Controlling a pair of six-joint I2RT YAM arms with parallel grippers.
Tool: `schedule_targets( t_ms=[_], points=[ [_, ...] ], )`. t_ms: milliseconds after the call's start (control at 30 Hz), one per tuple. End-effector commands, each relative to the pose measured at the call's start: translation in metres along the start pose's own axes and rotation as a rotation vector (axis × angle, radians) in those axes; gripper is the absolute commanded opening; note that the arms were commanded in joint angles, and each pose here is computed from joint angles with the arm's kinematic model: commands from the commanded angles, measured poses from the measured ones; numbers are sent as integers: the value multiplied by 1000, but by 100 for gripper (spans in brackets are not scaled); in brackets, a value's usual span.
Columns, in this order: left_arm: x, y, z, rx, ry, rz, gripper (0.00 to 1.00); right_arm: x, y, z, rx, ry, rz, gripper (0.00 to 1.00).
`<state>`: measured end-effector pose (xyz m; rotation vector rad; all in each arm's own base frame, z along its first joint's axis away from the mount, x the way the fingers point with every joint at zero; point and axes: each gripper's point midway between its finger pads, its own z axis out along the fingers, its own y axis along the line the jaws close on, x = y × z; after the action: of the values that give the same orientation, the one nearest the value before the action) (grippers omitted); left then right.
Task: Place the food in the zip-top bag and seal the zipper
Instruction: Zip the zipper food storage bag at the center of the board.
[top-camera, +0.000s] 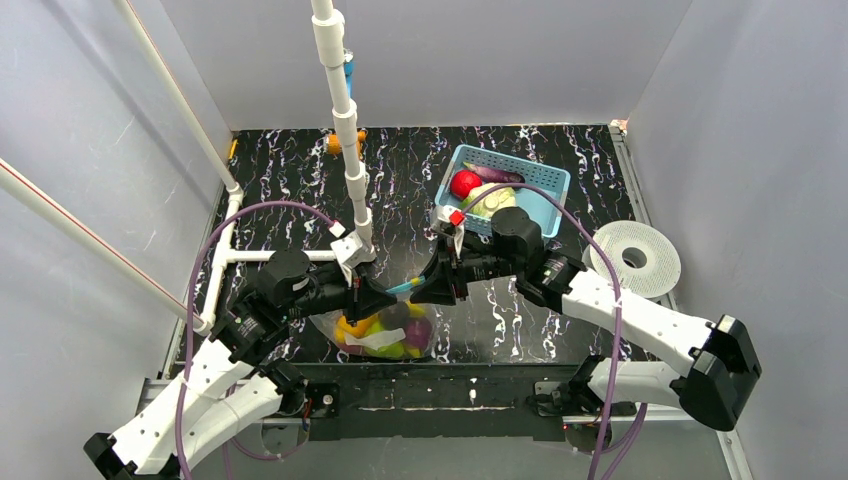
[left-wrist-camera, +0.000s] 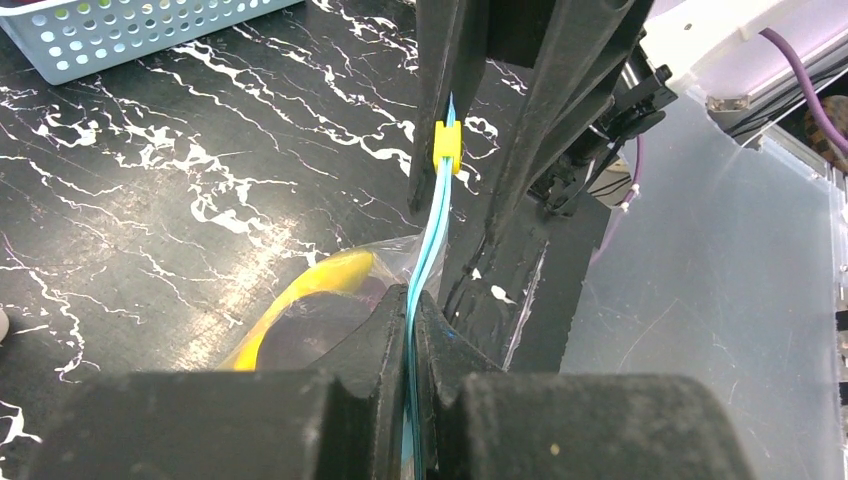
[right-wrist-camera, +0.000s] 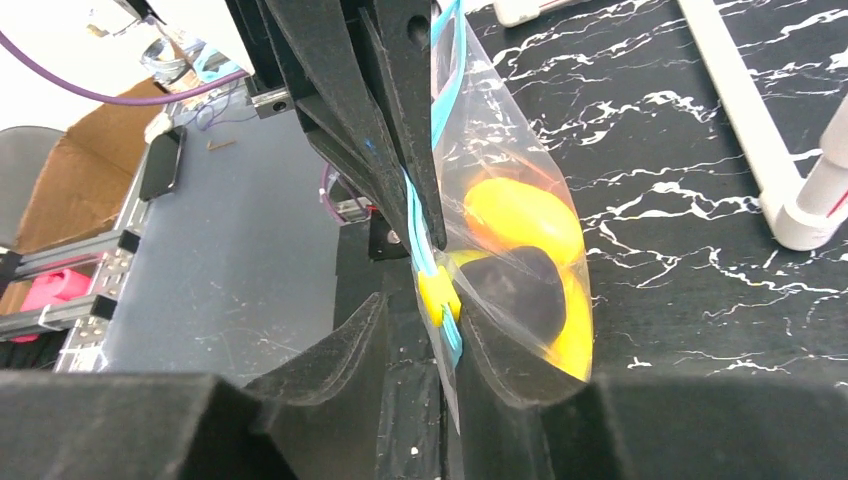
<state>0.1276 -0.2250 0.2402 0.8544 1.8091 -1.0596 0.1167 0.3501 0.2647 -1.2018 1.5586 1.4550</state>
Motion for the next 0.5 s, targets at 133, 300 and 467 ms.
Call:
schedule_targets(
  t_ms=[133,300,467],
  points=[
    [-12,-6,-1,24,-58,-6,0,-8,10,0,-84,-21,9,40],
    [-10,-7,-2,23,-56,-8,0,-5,7,-1,-78,-14,12,35],
    [-12,-9,-4,34,-60,-6,0,-1,10,1,-115,2,25,19]
  ],
)
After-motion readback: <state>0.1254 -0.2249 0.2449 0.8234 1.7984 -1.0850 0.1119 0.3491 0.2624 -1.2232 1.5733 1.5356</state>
